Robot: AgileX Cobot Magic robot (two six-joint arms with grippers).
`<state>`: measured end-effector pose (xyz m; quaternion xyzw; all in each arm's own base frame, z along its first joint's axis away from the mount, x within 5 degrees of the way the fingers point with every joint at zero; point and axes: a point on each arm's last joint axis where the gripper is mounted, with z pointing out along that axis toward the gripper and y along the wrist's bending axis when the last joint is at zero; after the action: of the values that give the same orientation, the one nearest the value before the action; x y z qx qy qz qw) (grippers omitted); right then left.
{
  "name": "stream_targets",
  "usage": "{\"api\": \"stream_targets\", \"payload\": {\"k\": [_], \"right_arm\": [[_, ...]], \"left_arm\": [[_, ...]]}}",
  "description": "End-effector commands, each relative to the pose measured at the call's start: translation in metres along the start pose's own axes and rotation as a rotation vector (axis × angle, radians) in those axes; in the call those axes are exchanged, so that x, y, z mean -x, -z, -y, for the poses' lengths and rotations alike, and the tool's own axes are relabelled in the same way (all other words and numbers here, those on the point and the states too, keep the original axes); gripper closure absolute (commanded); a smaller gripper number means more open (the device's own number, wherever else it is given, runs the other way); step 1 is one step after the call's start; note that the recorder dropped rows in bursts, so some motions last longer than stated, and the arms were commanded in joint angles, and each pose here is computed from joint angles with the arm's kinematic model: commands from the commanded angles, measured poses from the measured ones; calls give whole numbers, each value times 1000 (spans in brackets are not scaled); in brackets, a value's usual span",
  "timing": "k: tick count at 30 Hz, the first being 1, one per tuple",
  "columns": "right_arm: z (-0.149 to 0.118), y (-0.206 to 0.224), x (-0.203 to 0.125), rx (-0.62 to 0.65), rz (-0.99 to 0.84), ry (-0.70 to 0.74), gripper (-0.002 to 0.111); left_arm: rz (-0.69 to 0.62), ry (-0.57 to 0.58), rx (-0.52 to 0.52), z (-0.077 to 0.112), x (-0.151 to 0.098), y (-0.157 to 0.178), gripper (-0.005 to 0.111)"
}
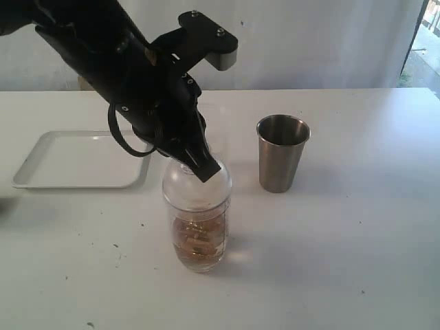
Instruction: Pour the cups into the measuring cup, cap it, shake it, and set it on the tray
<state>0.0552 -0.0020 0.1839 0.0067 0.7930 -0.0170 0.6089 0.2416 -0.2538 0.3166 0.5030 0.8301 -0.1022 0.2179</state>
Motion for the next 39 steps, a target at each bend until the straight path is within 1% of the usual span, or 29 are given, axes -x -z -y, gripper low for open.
{"api": "stream_targets", "payload": {"k": [1, 9, 15, 18, 39], "right_arm": [[0, 0, -1, -4, 8, -5, 108], [0, 0, -1, -4, 8, -5, 108], [0, 0, -1, -4, 8, -5, 108], [0, 0, -1, -4, 8, -5, 108], [0, 0, -1, -4, 8, -5, 108]], "left_arm": [[-112, -2, -38, 3, -9, -15, 106], [-158, -6, -55, 4, -13, -15, 106], [-209, -1, -75, 3, -15, -33, 106], [-225, -10, -77, 3, -16, -37, 106], [-262, -16, -79, 3, -18, -32, 105]]}}
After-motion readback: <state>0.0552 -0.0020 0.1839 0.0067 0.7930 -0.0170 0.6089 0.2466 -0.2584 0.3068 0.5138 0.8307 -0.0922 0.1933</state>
